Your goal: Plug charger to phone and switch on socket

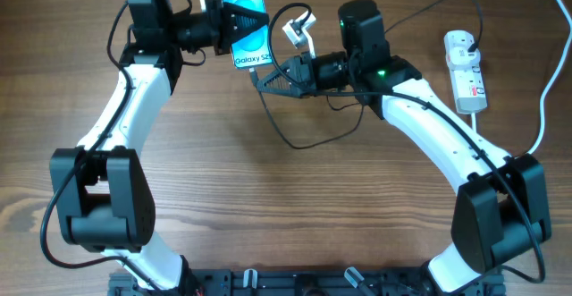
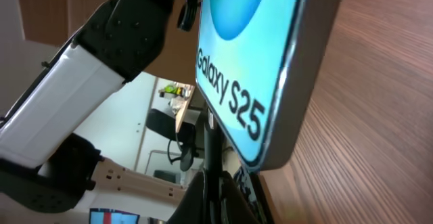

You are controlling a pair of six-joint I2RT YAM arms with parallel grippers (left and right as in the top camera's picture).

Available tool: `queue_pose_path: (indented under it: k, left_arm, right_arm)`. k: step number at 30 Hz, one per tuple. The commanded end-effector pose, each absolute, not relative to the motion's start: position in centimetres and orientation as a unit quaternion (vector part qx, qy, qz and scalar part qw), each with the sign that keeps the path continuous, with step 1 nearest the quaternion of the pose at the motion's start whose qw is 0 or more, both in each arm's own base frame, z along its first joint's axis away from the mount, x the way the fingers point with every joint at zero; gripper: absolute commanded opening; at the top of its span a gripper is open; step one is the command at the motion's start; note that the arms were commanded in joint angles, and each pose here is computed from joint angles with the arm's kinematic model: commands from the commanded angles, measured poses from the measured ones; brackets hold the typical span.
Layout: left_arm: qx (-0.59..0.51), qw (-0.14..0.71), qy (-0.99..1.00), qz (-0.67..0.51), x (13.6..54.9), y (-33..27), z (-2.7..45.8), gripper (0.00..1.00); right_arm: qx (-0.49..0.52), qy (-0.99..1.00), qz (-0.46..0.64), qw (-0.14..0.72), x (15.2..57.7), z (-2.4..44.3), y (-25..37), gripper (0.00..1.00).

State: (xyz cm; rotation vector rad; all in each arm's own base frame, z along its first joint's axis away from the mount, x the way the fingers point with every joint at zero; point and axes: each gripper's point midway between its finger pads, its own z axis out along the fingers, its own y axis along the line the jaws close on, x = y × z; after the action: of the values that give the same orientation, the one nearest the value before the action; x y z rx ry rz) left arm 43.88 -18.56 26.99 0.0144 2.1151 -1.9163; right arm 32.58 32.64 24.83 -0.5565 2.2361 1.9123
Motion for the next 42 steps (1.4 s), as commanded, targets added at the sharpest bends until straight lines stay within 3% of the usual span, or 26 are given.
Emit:
queue_pose_path:
  k: [1,42]
  left_arm:
    - [-0.029,0.102,0.729,-0.677,43.7,-18.5,27.7,0.04]
    - [-0.050,0.120,0.732,-0.669,44.7,-17.7,27.5,0.04]
  right_arm:
    - [-0.199,0.733,0.648,0.067,31.9,25.8,32.6,0.04]
    - [-0.155,0.743,0.645,0.086,33.9,26.5,32.5,0.04]
